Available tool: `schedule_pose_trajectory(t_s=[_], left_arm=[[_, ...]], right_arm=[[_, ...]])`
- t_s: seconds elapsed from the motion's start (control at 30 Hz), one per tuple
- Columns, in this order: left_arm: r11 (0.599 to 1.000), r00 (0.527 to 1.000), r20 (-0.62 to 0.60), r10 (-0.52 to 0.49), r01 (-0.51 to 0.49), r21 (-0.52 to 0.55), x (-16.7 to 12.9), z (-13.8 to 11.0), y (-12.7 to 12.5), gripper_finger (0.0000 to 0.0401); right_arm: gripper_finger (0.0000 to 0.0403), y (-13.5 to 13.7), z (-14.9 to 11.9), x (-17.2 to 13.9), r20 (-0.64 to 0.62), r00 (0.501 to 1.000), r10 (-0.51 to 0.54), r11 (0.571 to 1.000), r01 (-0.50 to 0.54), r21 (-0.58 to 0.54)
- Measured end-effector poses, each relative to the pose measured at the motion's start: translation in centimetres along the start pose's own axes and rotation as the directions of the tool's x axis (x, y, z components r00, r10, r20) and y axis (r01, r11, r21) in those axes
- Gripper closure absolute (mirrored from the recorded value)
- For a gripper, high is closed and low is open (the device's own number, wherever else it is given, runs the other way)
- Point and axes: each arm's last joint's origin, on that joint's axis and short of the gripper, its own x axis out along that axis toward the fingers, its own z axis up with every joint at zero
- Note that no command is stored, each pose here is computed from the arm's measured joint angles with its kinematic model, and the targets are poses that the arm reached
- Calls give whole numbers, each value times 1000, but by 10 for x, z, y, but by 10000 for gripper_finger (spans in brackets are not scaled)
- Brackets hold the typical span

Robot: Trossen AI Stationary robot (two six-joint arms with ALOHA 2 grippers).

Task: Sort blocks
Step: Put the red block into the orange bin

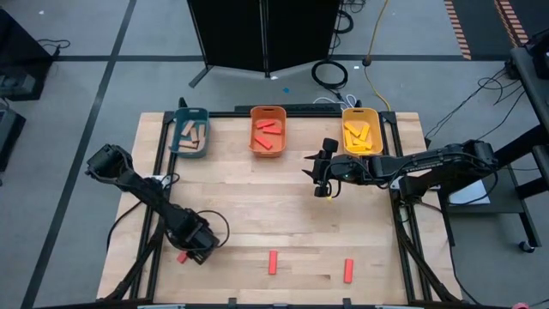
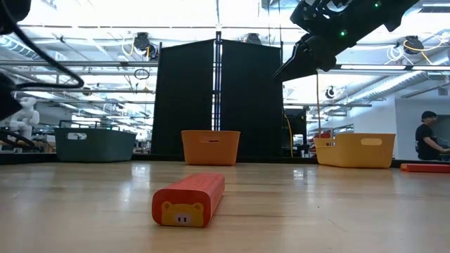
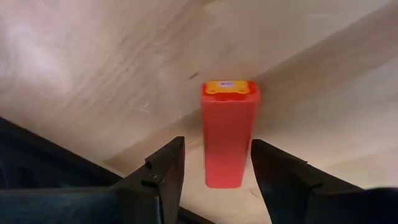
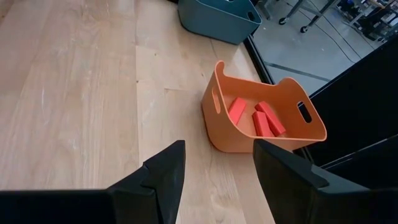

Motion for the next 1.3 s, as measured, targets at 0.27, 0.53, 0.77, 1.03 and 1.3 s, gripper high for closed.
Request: schedule_pose_trajectory(t_s=[0.27, 0.53, 0.77, 1.03, 1.3], left_arm=[[999, 1000, -11, -8, 9, 44, 7, 1, 4, 219], [997, 1000, -11, -17, 18, 69, 7, 1, 3, 240], [996, 1000, 20, -21, 19, 92, 7, 2, 2, 317], [971, 994, 91, -67, 44, 236, -4, 11, -5, 314], [926, 727, 650, -221, -53, 374, -69, 54, -20, 299]], right_arm=[[220, 0, 0, 0, 0, 1000, 0, 1000, 0, 0], [220, 0, 0, 0, 0, 1000, 0, 1000, 0, 0], [220, 0, 0, 0, -3, 1000, 0, 1000, 0, -4], [220, 2, -11, -1, -110, 994, 15, 998, -22, -58], [220, 2, -11, -1, -107, 994, 13, 999, -18, -50]])
